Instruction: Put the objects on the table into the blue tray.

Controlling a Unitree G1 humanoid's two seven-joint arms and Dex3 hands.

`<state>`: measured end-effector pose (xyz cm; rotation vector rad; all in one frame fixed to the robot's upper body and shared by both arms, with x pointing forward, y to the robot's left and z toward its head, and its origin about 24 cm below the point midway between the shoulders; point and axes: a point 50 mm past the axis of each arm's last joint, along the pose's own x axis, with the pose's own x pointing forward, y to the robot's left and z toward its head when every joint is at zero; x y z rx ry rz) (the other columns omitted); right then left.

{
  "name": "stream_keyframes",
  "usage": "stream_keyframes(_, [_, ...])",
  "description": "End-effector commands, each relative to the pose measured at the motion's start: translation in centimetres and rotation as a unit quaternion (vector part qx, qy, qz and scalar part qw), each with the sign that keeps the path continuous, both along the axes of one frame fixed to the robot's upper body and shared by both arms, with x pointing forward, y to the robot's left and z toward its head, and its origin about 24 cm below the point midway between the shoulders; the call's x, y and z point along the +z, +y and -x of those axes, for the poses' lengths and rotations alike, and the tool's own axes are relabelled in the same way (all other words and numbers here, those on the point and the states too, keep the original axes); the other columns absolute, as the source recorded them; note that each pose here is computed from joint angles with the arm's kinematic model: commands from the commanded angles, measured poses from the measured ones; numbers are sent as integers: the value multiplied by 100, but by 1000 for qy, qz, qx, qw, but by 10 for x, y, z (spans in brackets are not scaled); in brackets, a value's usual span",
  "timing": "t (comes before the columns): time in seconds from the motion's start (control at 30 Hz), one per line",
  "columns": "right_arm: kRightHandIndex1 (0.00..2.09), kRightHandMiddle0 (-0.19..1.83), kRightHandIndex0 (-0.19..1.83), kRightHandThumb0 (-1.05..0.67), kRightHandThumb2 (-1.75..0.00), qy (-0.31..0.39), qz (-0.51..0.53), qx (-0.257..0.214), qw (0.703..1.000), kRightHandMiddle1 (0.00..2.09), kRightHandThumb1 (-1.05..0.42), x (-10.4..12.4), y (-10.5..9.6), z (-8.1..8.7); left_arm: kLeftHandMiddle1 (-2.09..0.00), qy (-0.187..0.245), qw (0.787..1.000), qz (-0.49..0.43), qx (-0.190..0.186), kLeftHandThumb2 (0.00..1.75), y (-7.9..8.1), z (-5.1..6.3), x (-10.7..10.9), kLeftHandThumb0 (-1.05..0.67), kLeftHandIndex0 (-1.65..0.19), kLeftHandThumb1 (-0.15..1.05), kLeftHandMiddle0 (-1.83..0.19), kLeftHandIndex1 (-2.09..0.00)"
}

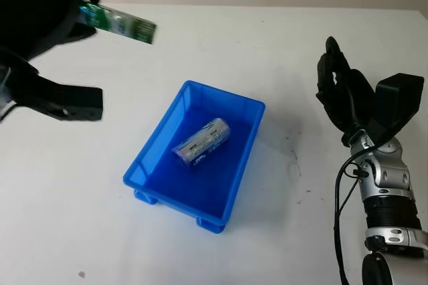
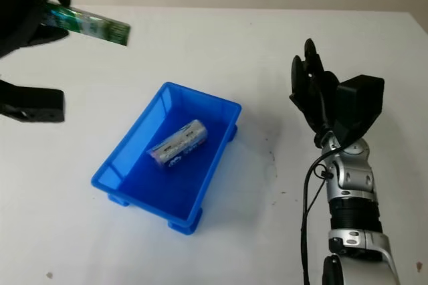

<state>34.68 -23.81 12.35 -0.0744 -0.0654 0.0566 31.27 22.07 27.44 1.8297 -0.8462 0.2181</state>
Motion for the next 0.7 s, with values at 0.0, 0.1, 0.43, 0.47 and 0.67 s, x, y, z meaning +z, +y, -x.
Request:
stream_keyframes(0.0, [0,-19,-19,-70,-71,-4,4,-3,1000,0,-105,2,-1,1,-209,14,999,-1,-30,32,-12,10,0,-41,-25,105,-73,-203])
stream_keyframes(0.1, [0,-19,-19,-71,-70,-6,-1,-2,1000,0,-105,2,-1,2,-209,52,996,-9,-69,31,-28,20,-10,-41,-47,105,-82,-209])
stream_keyframes(0.43, [0,-19,-19,-71,-71,-7,-2,0,1000,0,-105,0,-2,3,-209,192,973,-10,-132,29,-55,36,-33,-38,-46,105,-95,-209])
stream_keyframes(0.47, [0,-19,-19,-71,-71,-7,-2,0,1000,0,-105,0,-2,3,-209,195,972,-15,-133,27,-56,36,-35,-39,-46,105,-97,-209])
stream_keyframes(0.67, [0,-19,-19,-71,-71,-6,-1,3,1000,0,-105,0,-2,5,-209,207,968,-26,-138,24,-59,35,-43,-40,-62,105,-102,-209])
